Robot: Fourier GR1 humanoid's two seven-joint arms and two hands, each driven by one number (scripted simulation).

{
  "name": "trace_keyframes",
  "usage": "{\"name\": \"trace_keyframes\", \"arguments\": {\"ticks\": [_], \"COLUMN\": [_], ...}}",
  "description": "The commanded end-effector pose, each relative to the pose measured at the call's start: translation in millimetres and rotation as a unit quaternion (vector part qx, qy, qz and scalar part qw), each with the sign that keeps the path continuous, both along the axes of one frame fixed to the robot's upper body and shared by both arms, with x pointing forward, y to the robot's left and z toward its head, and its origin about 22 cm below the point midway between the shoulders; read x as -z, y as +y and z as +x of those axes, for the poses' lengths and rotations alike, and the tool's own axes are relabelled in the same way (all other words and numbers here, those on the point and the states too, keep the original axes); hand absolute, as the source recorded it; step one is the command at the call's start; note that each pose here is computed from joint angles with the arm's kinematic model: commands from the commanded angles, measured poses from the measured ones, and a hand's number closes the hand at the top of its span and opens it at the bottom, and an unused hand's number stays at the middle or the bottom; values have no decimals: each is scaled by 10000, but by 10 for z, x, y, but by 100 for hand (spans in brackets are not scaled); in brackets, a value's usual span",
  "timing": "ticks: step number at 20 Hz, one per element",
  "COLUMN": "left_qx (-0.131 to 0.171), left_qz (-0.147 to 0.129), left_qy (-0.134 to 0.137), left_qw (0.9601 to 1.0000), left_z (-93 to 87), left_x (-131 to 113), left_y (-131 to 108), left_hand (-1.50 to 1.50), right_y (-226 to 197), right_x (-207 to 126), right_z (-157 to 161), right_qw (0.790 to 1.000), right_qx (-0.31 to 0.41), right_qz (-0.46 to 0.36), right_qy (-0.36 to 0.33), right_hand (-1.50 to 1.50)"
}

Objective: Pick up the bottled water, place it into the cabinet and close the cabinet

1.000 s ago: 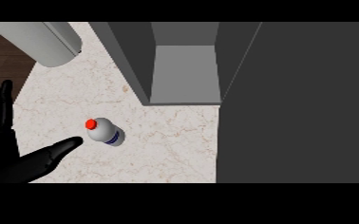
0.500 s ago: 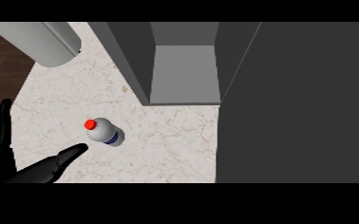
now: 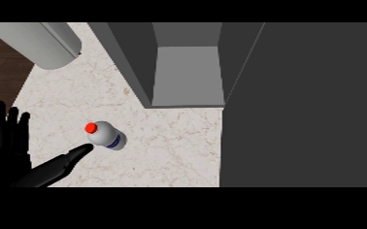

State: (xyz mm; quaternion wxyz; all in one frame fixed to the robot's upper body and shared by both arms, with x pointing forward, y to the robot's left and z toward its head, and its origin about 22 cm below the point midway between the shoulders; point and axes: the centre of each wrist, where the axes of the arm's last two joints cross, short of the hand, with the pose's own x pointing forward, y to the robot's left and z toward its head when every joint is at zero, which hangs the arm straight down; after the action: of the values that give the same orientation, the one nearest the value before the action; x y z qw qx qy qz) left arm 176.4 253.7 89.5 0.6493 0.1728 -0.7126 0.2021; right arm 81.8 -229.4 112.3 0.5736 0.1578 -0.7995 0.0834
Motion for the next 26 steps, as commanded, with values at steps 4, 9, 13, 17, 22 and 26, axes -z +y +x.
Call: {"name": "trace_keyframes", "arguments": {"ticks": [4, 9, 13, 17, 22, 26], "left_qx": [218, 107, 69, 154, 435, 718], "left_qz": [-475, -908, -960, -992, -1143, -1128], "left_qy": [419, 487, 539, 576, 491, 378], "left_qw": [9978, 9946, 9939, 9933, 9913, 9903], "left_z": [85, 59, 136, 122, 307, 425], "left_x": [529, 965, 1332, 1782, 2001, 2169], "left_y": [92, 188, 270, 355, 261, 163], "left_hand": [-150, -150, -150, -150, -150, -150], "right_y": [16, 30, 73, 45, -32, -1], "right_x": [-481, -453, -318, -317, -408, -369], "right_z": [-288, -362, -390, -428, -475, -467], "right_qw": [9994, 9992, 9995, 9996, 9994, 9996], "right_qx": [123, 154, 121, 96, 95, 4], "right_qz": [-148, -144, -219, -134, -201, -200], "right_qy": [-278, -335, -197, -247, -280, -223], "right_hand": [-150, -150, -150, -150, -150, -150]}}
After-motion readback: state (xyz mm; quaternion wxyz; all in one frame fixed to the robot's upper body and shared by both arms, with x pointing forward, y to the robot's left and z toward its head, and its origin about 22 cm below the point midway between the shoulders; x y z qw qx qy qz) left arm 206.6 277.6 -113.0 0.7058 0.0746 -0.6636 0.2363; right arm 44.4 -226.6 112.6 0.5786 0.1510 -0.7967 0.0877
